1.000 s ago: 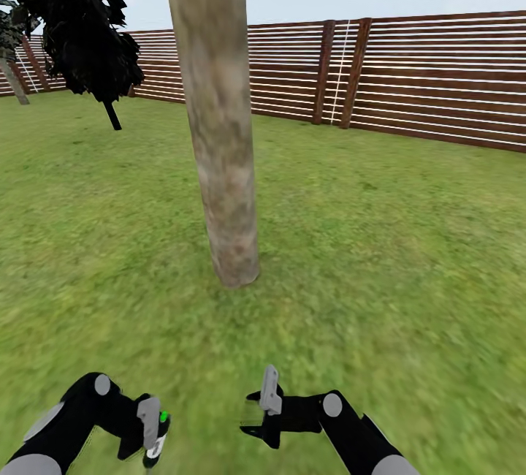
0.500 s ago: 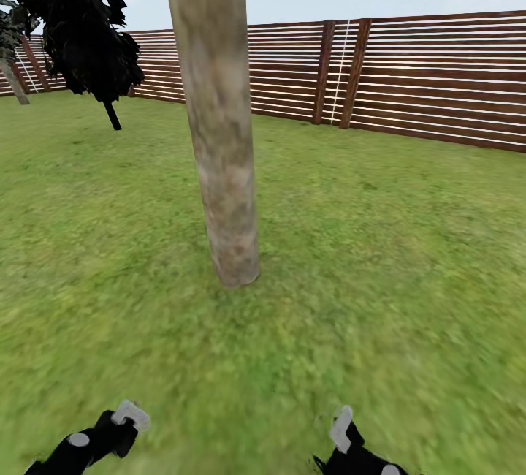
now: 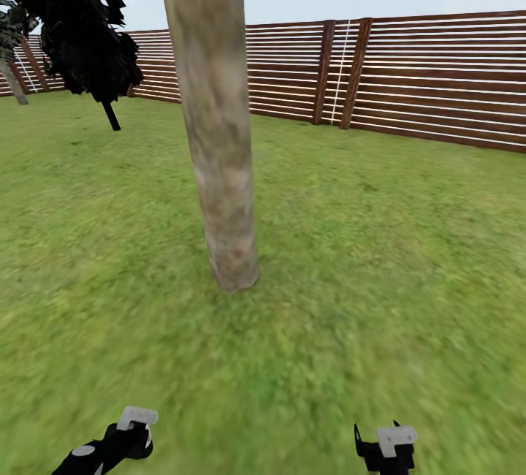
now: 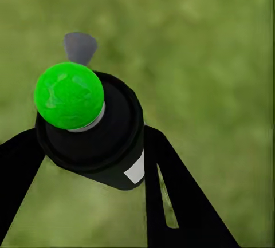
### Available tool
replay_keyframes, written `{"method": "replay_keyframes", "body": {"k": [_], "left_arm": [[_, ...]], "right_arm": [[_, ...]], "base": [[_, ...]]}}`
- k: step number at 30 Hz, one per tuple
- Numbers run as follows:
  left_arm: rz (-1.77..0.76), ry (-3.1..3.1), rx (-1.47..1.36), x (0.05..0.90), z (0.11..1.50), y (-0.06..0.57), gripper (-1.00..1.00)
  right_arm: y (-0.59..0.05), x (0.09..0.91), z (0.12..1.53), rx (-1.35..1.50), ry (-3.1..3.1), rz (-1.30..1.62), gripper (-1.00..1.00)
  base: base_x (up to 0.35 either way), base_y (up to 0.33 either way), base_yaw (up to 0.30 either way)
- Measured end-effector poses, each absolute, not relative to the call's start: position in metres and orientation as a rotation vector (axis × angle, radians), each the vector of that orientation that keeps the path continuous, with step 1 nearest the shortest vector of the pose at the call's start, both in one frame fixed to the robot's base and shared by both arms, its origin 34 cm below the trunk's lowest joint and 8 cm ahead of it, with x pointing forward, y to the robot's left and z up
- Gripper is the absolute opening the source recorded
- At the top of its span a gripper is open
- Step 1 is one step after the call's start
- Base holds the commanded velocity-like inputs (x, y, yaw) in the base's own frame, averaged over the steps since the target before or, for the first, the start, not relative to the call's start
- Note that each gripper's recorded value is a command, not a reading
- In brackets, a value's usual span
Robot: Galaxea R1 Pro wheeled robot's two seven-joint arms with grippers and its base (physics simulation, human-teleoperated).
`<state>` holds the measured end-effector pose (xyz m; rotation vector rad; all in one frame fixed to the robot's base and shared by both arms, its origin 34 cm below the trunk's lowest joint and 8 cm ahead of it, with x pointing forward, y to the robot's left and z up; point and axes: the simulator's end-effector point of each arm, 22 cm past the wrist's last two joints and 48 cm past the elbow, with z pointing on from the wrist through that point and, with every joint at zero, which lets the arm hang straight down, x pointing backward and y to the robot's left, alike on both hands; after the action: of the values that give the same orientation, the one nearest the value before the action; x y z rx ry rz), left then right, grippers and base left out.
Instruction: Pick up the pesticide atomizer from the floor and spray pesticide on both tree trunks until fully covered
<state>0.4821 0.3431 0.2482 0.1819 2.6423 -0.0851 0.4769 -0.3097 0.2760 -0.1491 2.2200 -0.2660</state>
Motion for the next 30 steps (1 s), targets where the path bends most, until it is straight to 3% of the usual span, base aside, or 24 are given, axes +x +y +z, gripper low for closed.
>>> {"method": "replay_keyframes", "body": {"k": [10,18,24,30], "left_arm": [[-0.085,2.738,0.132,0.488,0.249,0.338,-1.0],[-0.057,2.759,0.169,0.513,0.265,0.335,-1.0],[-0.121,2.701,0.134,0.581,0.305,0.281,-1.0],[-0.111,2.697,0.12,0.588,0.309,0.284,-1.0]], "right_arm": [[-0.328,0.47,0.276,0.001,2.228,-0.306,1.0],[-0.33,0.471,0.277,0.013,2.225,-0.311,1.0],[-0.327,0.469,0.275,0.008,2.232,-0.304,1.0],[-0.327,0.469,0.275,0.006,2.233,-0.302,1.0]], "base": [[0.257,-0.167,-0.004],[0.017,-0.006,-0.208],[0.0,0.0,-0.017],[0.051,0.0,0.0]]}}
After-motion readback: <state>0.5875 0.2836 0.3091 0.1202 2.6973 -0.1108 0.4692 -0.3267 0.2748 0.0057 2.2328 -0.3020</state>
